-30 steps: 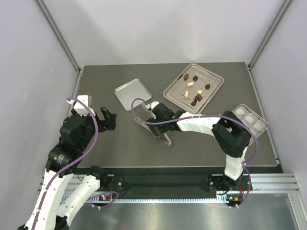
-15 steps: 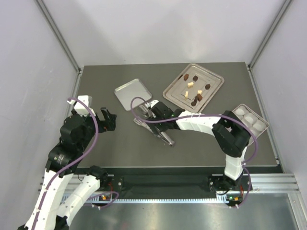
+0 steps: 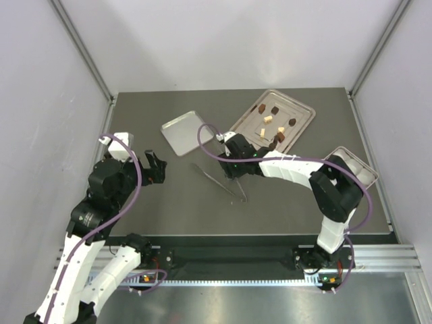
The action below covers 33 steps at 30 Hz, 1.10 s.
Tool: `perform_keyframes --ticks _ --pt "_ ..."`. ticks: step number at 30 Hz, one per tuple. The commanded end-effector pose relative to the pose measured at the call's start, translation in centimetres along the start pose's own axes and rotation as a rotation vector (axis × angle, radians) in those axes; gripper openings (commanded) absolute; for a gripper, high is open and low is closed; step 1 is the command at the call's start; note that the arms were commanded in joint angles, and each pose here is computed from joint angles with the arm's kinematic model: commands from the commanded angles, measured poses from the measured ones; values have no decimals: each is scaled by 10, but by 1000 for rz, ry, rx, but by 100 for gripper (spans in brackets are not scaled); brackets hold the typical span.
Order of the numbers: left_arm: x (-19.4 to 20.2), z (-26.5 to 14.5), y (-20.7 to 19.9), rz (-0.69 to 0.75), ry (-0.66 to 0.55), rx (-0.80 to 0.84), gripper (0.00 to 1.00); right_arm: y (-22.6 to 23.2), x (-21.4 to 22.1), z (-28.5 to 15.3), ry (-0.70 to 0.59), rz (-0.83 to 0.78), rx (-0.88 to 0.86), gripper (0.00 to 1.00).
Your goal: Pack the chocolate
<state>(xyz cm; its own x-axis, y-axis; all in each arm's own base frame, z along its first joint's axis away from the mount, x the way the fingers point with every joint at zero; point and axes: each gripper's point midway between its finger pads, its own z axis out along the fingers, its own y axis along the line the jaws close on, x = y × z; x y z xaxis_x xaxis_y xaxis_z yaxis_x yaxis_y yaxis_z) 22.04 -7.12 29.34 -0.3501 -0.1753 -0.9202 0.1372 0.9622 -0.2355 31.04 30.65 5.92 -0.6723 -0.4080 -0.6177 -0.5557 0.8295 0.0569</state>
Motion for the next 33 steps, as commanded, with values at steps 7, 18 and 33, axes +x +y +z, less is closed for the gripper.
perform_keyframes --ticks 7,18,33 --pt "-3 9 -7 -20 -4 24 99 -1 -17 -6 -57 11 -53 56" --pt "-3 9 -8 -28 -5 31 99 0 -14 -14 -29 -14 33 100" --pt "-4 4 -6 -26 -12 23 99 4 2 18 18 -56 73 95"
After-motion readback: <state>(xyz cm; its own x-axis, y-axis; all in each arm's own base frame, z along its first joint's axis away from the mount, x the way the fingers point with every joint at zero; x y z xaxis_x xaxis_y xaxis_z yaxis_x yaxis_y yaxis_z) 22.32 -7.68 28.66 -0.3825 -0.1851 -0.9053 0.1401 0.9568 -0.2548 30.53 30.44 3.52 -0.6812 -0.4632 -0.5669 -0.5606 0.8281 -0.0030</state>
